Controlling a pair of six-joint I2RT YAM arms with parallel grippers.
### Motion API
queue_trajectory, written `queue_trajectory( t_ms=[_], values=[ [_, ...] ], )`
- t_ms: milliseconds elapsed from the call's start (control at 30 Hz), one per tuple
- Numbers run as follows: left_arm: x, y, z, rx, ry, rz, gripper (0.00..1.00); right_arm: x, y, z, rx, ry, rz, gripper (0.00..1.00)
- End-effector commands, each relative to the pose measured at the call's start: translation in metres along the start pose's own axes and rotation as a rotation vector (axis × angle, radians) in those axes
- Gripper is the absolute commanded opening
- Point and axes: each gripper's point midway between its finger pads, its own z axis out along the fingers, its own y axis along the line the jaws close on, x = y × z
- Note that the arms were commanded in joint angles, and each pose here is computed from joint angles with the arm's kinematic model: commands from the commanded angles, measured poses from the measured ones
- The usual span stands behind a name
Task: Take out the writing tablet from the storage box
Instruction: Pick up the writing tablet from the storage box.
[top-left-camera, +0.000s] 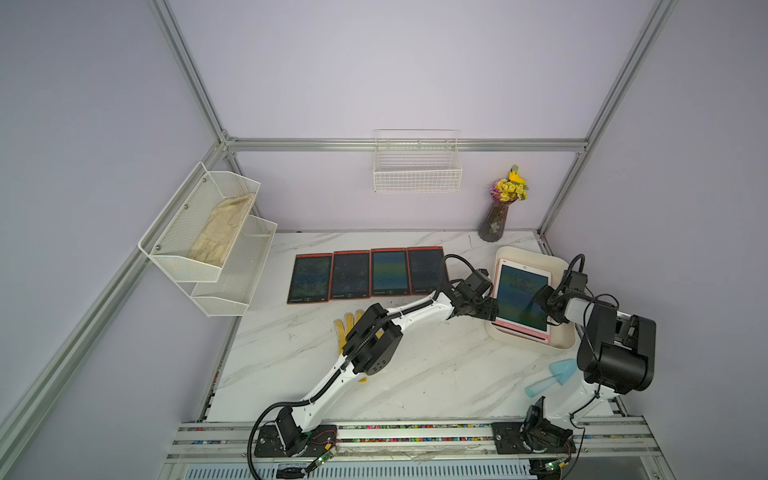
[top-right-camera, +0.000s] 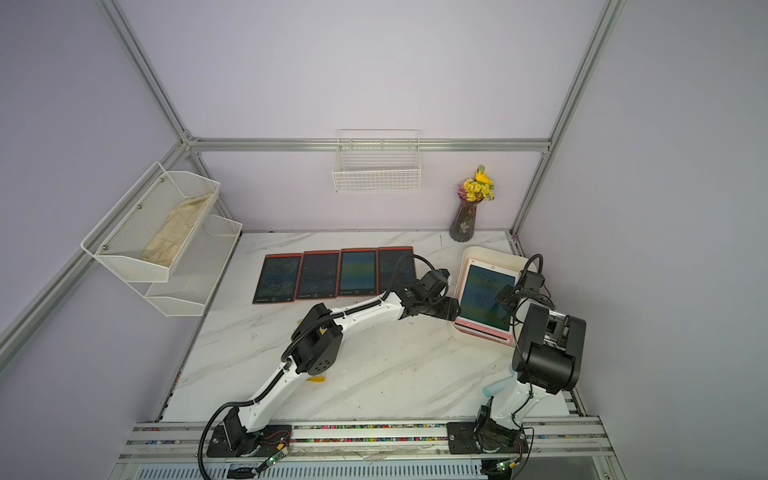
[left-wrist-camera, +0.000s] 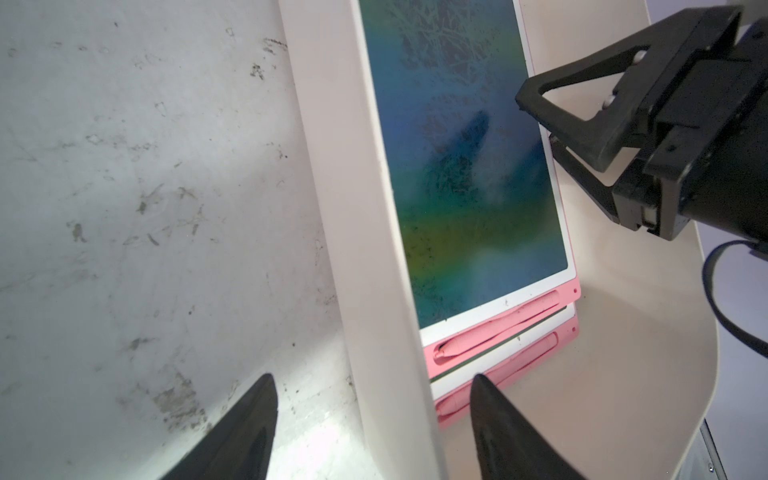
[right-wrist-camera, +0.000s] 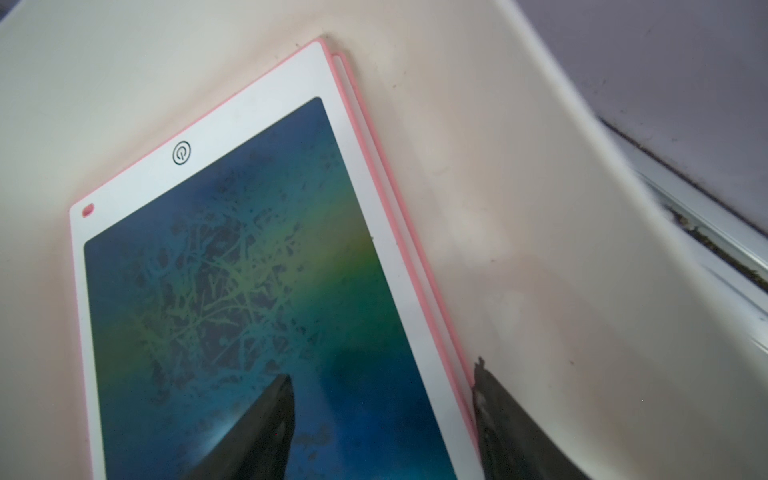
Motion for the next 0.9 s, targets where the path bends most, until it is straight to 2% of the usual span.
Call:
queue_trajectory(
  t_ms=[0, 200, 567, 867],
  values=[
    [-0.037, -0.034, -0.021, 0.074, -0.093, 0.018, 0.72, 0.013, 0.022, 0.003, -0.106, 0.053, -0.017, 0.68],
    [-0.036, -0.033, -0.02, 0.077, -0.089, 0.017, 0.72, 0.017, 0.045, -0.009, -0.237, 0.093, -0.024, 0.59],
    [-0.033, -0.036, -0.015, 0.094, -0.075, 0.006, 0.72, 0.03, 0.057, -0.011, -0.32, 0.149, -0.031, 0.57],
    [-0.032, -0.042, -0.012, 0.111, -0.071, 0.007, 0.72, 0.022, 0.071, -0.029, -0.379, 0.138, -0.035, 0.54]
  ],
)
